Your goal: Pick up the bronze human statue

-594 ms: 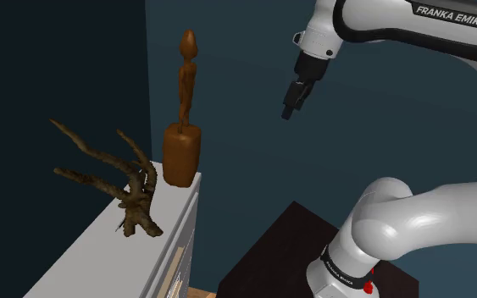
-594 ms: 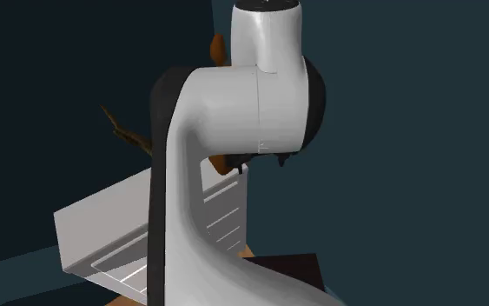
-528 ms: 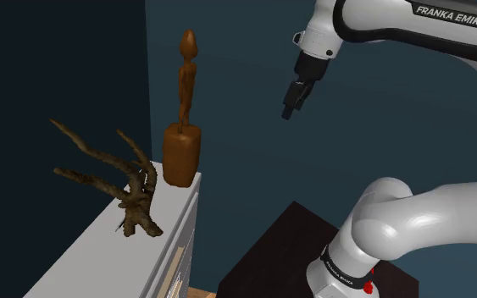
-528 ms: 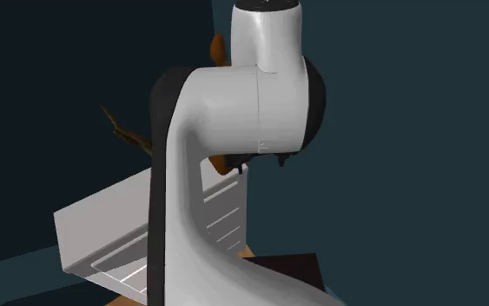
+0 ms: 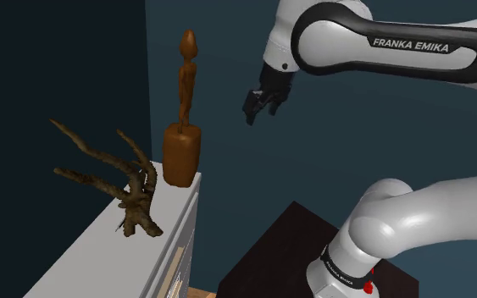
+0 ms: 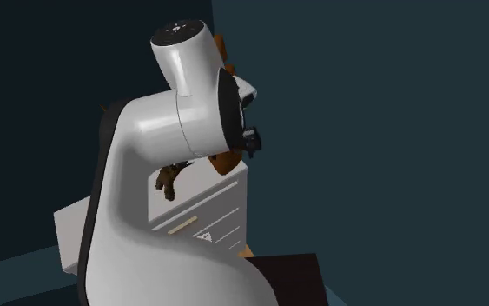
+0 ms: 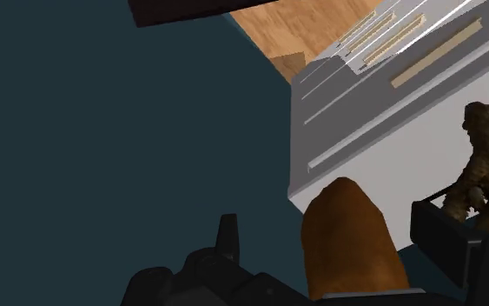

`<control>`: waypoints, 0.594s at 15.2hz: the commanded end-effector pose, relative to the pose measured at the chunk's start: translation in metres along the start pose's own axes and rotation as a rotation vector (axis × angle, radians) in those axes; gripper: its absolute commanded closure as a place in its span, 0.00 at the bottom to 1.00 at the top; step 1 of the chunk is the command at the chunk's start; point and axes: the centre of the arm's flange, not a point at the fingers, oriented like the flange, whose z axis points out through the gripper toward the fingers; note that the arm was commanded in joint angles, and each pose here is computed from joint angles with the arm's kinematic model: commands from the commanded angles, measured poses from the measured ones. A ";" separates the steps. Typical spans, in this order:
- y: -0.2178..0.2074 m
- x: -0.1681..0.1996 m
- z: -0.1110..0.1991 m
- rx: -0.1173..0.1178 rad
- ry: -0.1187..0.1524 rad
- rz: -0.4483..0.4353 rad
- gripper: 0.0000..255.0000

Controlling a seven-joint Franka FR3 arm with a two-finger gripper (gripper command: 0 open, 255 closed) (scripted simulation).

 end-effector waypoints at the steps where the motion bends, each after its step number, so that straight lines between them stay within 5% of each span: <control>1: -0.026 0.012 0.009 -0.037 0.033 0.077 0.00; 9: -0.110 0.081 0.047 -0.188 0.154 0.358 0.00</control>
